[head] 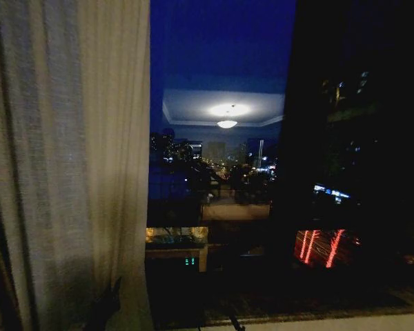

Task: Open the curtains by pulling them apart, changing their state from closed to fully open.

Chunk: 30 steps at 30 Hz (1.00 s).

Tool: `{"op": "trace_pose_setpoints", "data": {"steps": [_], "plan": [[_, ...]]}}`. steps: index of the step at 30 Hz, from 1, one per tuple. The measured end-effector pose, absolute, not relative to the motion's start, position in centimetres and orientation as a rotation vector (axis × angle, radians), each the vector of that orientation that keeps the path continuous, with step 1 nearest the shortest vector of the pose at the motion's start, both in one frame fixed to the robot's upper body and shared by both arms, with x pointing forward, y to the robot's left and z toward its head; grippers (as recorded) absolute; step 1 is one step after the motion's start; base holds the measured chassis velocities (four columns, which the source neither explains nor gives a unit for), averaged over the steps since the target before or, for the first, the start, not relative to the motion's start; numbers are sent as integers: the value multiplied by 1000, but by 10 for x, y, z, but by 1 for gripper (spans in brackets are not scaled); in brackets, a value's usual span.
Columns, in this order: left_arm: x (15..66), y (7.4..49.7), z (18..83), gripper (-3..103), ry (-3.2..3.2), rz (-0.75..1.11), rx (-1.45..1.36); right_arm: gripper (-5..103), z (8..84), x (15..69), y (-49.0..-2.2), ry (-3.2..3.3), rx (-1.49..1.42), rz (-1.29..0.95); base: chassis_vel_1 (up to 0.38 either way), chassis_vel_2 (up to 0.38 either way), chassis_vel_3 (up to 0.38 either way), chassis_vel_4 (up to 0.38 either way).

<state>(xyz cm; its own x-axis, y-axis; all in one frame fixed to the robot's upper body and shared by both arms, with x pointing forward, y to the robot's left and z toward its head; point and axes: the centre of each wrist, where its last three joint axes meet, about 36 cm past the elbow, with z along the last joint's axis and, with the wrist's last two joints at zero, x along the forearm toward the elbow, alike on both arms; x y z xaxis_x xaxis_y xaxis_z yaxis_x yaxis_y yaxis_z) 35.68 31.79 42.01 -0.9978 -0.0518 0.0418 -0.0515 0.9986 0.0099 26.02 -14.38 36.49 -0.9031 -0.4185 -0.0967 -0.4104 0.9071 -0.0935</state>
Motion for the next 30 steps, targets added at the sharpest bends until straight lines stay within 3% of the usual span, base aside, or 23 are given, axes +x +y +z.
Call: {"op": "trace_pose_setpoints", "data": {"steps": [30], "plan": [[353,313,421,0,-3103,2,96,100,369,260,-143,2947,-650,-199,17,15,-20,-16]]}}
